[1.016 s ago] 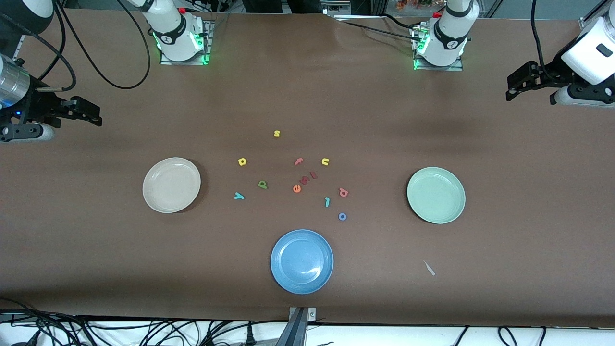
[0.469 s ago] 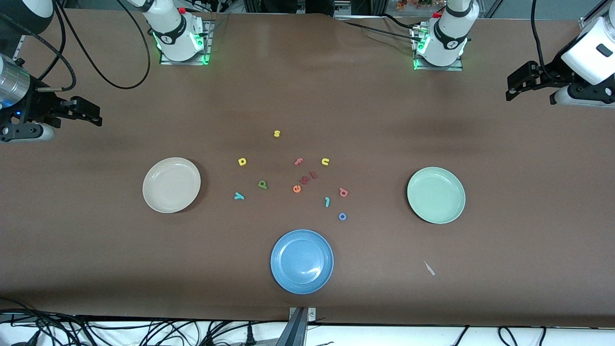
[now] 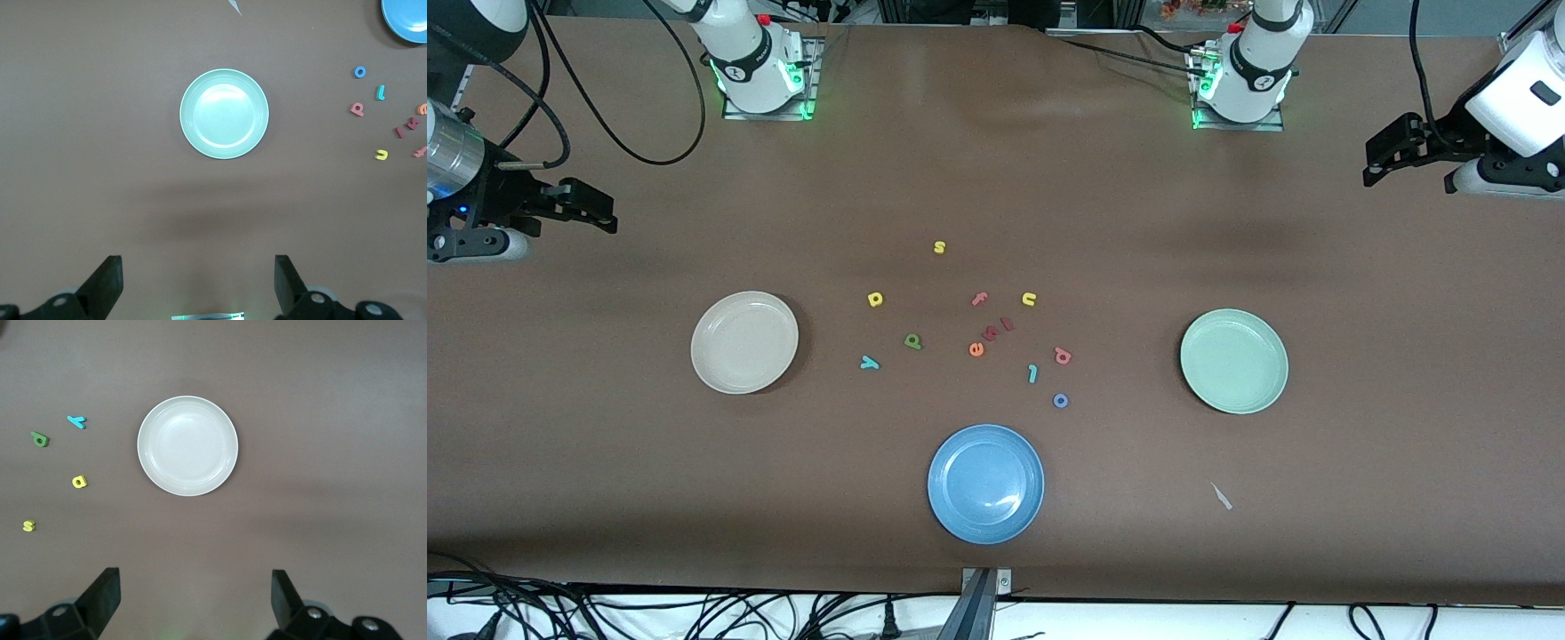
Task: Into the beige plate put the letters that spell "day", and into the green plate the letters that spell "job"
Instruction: 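Move the right gripper toward the letters while the left gripper follows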
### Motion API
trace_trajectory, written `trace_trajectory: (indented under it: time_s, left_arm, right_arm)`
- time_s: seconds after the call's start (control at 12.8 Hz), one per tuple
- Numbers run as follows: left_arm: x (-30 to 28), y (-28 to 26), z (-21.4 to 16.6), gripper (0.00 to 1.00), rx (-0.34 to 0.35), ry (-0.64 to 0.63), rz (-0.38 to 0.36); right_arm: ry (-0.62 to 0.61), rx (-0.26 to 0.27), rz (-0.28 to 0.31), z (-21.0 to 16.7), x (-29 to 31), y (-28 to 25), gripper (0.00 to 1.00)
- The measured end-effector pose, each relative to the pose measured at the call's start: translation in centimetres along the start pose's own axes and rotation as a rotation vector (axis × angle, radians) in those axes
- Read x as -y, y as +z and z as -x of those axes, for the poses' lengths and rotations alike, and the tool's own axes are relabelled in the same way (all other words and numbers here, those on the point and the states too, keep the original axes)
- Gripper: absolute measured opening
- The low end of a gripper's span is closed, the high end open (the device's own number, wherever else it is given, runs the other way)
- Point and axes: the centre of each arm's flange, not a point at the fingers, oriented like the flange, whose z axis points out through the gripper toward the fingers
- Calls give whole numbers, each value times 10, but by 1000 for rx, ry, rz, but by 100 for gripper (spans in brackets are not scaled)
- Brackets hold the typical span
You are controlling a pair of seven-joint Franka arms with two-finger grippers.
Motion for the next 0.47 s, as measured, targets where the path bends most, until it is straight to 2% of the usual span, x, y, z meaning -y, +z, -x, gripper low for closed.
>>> trace_trajectory:
  time_s: [0.47]
  left_arm:
    - [0, 0, 0, 100, 0, 0, 0]
  right_arm:
    - [-27, 22, -15, -6, 18, 11, 100]
